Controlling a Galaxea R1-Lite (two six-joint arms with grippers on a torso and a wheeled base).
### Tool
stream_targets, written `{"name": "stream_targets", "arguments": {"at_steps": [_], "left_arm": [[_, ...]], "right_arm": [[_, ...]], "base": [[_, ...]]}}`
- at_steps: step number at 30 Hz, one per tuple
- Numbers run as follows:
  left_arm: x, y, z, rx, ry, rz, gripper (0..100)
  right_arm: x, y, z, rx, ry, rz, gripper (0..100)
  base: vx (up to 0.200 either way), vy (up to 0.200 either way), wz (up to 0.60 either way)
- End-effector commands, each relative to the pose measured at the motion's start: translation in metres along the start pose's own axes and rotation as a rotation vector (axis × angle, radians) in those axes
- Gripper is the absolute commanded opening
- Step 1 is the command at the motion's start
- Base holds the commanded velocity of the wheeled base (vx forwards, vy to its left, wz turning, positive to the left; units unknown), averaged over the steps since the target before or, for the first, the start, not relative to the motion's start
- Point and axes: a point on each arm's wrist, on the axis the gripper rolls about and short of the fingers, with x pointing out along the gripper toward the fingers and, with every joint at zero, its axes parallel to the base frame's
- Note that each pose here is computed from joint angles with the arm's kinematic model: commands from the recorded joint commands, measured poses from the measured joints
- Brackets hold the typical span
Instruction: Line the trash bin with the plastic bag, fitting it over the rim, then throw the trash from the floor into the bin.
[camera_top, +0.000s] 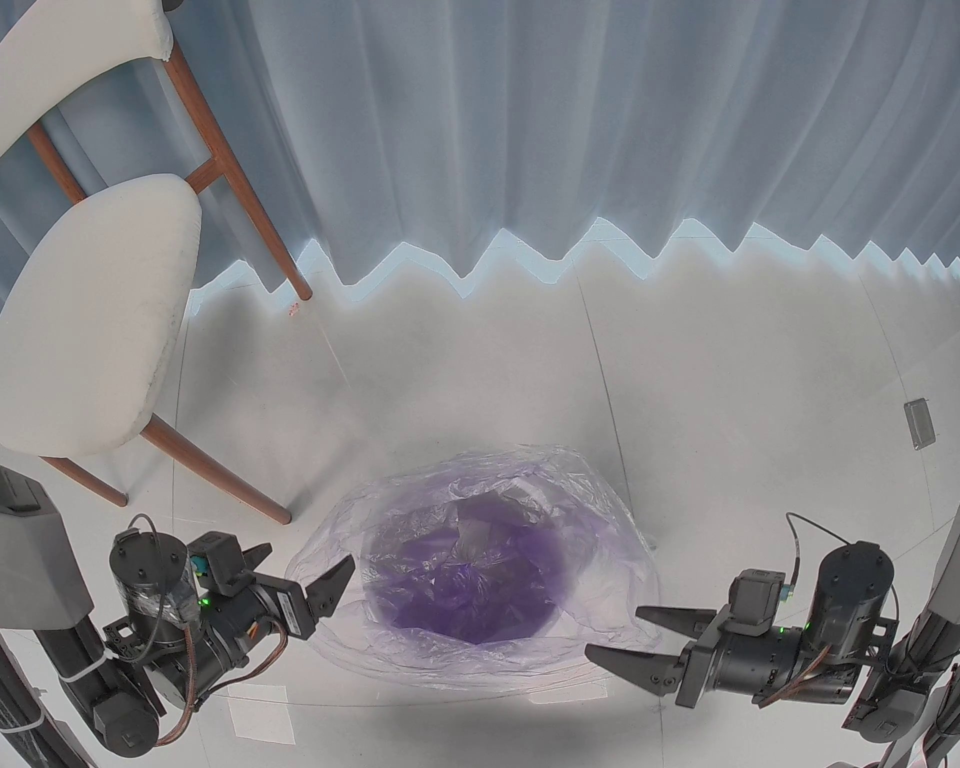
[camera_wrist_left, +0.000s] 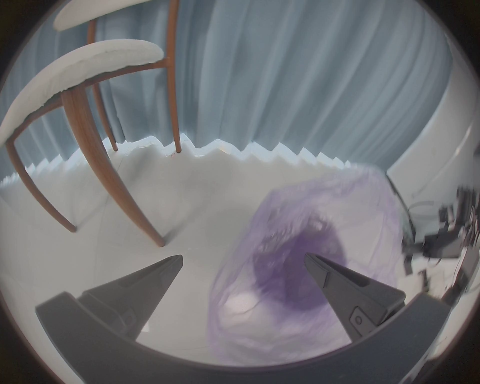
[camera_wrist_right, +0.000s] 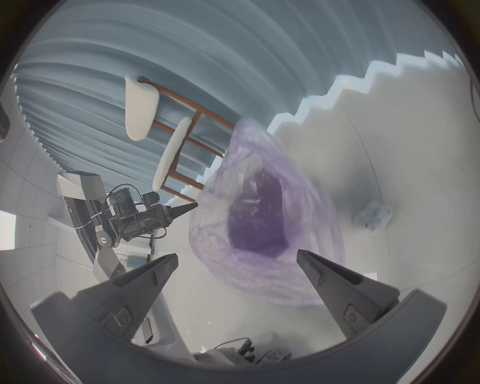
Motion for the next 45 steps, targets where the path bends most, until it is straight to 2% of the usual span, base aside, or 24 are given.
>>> {"name": "stream_targets", "arguments": {"at_steps": [1, 3, 5, 8, 11, 13, 15, 17, 19, 20, 21, 22, 23, 25, 26, 30, 32, 33, 36, 39, 43, 45], "left_arm": [[0.0, -0.013, 0.037, -0.134, -0.186, -0.073, 100], [0.001, -0.015, 0.043, -0.171, -0.217, -0.087, 100], [-0.007, -0.02, 0.062, -0.287, -0.3, -0.14, 100], [-0.016, -0.026, 0.067, -0.36, -0.32, -0.191, 100], [-0.043, -0.043, 0.083, -0.542, -0.369, -0.349, 100], [-0.058, -0.045, 0.093, -0.619, -0.408, -0.417, 100], [-0.075, -0.047, 0.099, -0.655, -0.425, -0.504, 100], [-0.091, -0.05, 0.091, -0.654, -0.37, -0.595, 100], [-0.107, -0.044, 0.072, -0.634, -0.281, -0.649, 100], [-0.107, -0.044, 0.072, -0.634, -0.281, -0.649, 100], [-0.114, -0.04, 0.062, -0.607, -0.204, -0.699, 100], [-0.114, -0.04, 0.059, -0.599, -0.165, -0.703, 100], [-0.113, -0.039, 0.055, -0.595, -0.13, -0.677, 100], [-0.113, -0.039, 0.055, -0.595, -0.13, -0.677, 100], [-0.111, -0.034, 0.047, -0.579, -0.045, -0.619, 100], [-0.097, -0.033, 0.039, -0.533, 0.035, -0.528, 100], [-0.096, -0.032, 0.038, -0.51, 0.033, -0.522, 100], [-0.097, -0.028, 0.035, -0.461, 0.021, -0.503, 100], [-0.096, -0.025, 0.037, -0.411, -0.02, -0.487, 100], [-0.098, -0.026, 0.046, -0.404, -0.085, -0.526, 100], [-0.098, -0.037, 0.097, -0.401, -0.363, -0.649, 100], [-0.098, -0.041, 0.105, -0.379, -0.394, -0.669, 100]], "right_arm": [[-0.006, -0.006, 0.03, -0.031, -0.156, -0.022, 100], [-0.007, -0.009, 0.035, -0.032, -0.18, -0.032, 100], [-0.008, -0.011, 0.045, -0.038, -0.225, -0.037, 100], [-0.009, -0.011, 0.045, -0.038, -0.227, -0.038, 100], [-0.013, -0.008, 0.047, -0.043, -0.239, -0.029, 100], [-0.016, -0.006, 0.049, -0.046, -0.253, -0.021, 100], [-0.019, -0.004, 0.051, -0.051, -0.267, -0.014, 100], [-0.022, -0.002, 0.055, -0.059, -0.288, -0.01, 100], [-0.025, -0.006, 0.06, -0.058, -0.314, -0.03, 100], [-0.025, -0.006, 0.06, -0.058, -0.314, -0.03, 100], [-0.025, -0.012, 0.061, -0.067, -0.319, -0.056, 100], [-0.025, -0.014, 0.061, -0.072, -0.318, -0.068, 100], [-0.025, -0.017, 0.061, -0.073, -0.315, -0.08, 100], [-0.025, -0.017, 0.061, -0.073, -0.315, -0.08, 100], [-0.024, -0.021, 0.059, -0.073, -0.303, -0.096, 100], [-0.021, -0.025, 0.06, -0.069, -0.306, -0.108, 100], [-0.021, -0.025, 0.06, -0.068, -0.304, -0.11, 100], [-0.02, -0.026, 0.058, -0.064, -0.294, -0.114, 100], [-0.02, -0.026, 0.055, -0.064, -0.28, -0.12, 100], [-0.021, -0.025, 0.056, -0.085, -0.287, -0.122, 100], [-0.016, -0.024, 0.07, -0.105, -0.338, -0.116, 100], [-0.013, -0.024, 0.073, -0.1, -0.326, -0.121, 100]], "base": [[0.0, 0.0, 0.0], [0.0, 0.0, 0.0], [0.0, 0.0, 0.0], [0.0, 0.0, 0.0], [0.0, 0.0, 0.0], [0.0, 0.0, 0.0], [0.0, 0.0, 0.0], [0.0, 0.0, 0.0], [0.0, 0.0, 0.0], [0.0, 0.0, 0.0], [0.0, 0.0, 0.0], [0.0, 0.0, 0.0], [0.0, 0.0, 0.0], [0.0, 0.0, 0.0], [0.0, 0.0, 0.0], [0.0, 0.0, 0.0], [0.0, 0.0, 0.0], [0.0, 0.0, 0.0], [0.0, 0.0, 0.0], [0.0, 0.0, 0.0], [0.0, 0.0, 0.0], [0.0, 0.0, 0.0]]}}
